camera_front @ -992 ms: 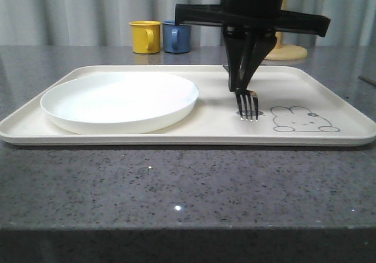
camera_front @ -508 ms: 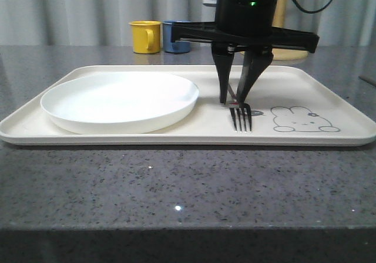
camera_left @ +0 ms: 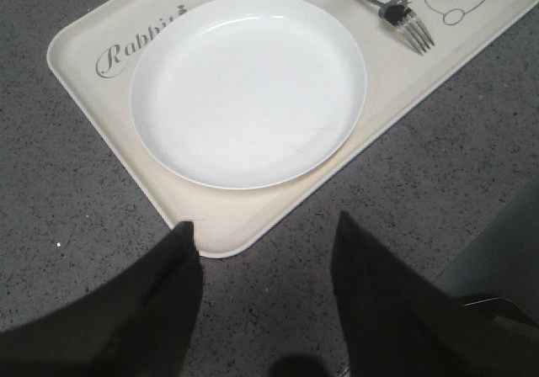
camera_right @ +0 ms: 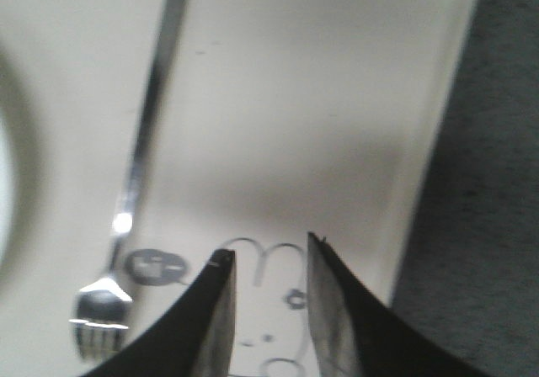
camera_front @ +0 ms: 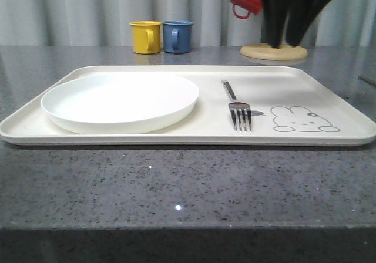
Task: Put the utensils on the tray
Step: 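Move the right gripper to the steel chopsticks and grasp them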
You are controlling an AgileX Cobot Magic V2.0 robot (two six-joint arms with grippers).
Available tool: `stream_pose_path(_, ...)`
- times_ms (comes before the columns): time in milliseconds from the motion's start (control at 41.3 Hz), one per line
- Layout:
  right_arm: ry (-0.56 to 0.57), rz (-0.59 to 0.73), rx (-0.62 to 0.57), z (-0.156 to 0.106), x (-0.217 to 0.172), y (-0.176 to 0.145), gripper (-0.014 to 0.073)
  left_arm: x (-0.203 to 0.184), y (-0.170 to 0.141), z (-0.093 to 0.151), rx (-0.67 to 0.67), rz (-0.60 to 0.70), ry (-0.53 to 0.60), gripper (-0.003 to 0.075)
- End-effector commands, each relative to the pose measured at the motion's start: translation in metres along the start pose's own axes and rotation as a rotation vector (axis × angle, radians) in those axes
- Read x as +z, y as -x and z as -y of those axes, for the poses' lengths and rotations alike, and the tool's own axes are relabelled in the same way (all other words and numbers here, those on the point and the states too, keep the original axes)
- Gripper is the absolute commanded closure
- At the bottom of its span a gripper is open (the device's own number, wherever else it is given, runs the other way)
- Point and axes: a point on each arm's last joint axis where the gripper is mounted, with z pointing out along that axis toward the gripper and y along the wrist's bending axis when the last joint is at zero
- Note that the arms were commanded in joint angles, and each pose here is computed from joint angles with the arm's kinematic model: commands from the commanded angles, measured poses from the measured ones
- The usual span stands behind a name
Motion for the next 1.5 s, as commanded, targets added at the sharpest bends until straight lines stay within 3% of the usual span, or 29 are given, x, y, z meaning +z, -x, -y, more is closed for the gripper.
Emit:
stream_pose_path(0, -0.059, -0.009, -0.006, 0.04, -0.024, -0.007, 0.0347, -0.007, 0.012, -0.001, -0.008, 0.1, 0.008, 0.0372)
stream_pose_path(218, -0.126, -0.121, 0.043, 0.105, -0.007, -0.018, 0.0347, -0.007, 0.012, -0.001, -0.008, 0.1, 0.008, 0.0372)
stream_pose_path(484, -0.095, -0.189, 0.119, 0.149, 0.011, -0.021, 0.0347, -0.007, 0.012, -0.001, -0.008, 0.1, 0.008, 0.0372)
stream_pose_path(920, -0.073, -0.292, 0.098, 0.154, 0.043, -0.019, 0.0347, -0.007, 0.012, -0.001, -0.008, 0.1, 0.008, 0.0372)
stream_pose_path(1476, -0.07, -0.29, 0.098, 0.155, 0.053, -0.016, 0.0349, -0.007, 0.012, -0.001, -0.008, 0.1, 0.008, 0.0372)
